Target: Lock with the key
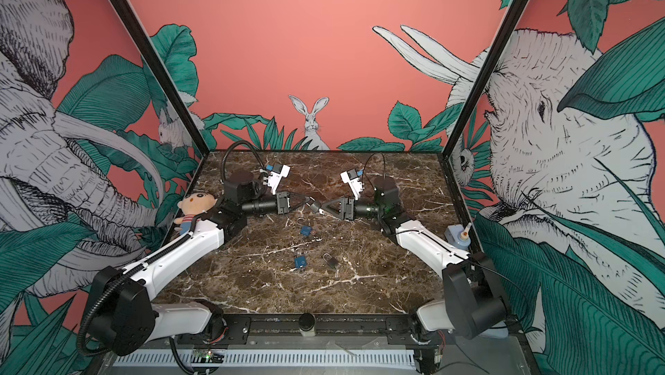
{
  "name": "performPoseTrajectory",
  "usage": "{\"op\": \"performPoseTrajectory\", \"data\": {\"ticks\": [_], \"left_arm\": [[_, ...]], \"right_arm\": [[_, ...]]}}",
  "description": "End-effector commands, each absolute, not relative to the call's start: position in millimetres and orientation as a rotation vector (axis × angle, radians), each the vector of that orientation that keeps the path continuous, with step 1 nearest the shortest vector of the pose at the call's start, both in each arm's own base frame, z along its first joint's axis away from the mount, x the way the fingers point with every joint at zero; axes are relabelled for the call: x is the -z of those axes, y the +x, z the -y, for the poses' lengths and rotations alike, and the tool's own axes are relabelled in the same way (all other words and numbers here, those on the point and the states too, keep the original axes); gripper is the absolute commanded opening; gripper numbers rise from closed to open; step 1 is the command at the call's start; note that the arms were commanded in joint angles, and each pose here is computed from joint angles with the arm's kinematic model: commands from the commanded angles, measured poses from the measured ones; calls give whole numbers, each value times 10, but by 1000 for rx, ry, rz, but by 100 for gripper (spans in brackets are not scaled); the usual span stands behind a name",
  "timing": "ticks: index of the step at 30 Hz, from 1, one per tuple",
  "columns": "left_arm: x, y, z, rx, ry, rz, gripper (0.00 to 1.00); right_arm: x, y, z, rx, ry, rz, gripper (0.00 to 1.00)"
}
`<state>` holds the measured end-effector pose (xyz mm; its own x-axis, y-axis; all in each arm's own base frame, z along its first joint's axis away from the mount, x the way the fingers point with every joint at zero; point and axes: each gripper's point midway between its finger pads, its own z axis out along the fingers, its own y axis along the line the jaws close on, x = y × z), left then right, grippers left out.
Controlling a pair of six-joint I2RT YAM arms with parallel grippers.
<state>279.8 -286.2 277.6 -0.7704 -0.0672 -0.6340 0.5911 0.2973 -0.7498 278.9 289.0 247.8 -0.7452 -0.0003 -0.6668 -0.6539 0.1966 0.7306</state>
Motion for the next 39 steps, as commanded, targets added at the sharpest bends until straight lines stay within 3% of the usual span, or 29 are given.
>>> {"op": "performPoseTrajectory", "data": {"ticks": [1,11,15,39], "left_arm": [[-3110,2787,2848,1506,510,-1907,0],[-3096,2848,2885,1519,504,-1904,0],[-3063,2850,2873,1508,496,-1914,0],[-3443,3044,2814,1456,475,-1813,0]], "right_arm": [[-2606,2731,-2956,-1599,-684,-1881,41],[-2648,2671,-2988,-1613,-719,-1870,15],[-2658,2670,-2989,-1613,-721,-1869,0],[-2406,2614,-2695,-1589,-617,-1919,0]]}}
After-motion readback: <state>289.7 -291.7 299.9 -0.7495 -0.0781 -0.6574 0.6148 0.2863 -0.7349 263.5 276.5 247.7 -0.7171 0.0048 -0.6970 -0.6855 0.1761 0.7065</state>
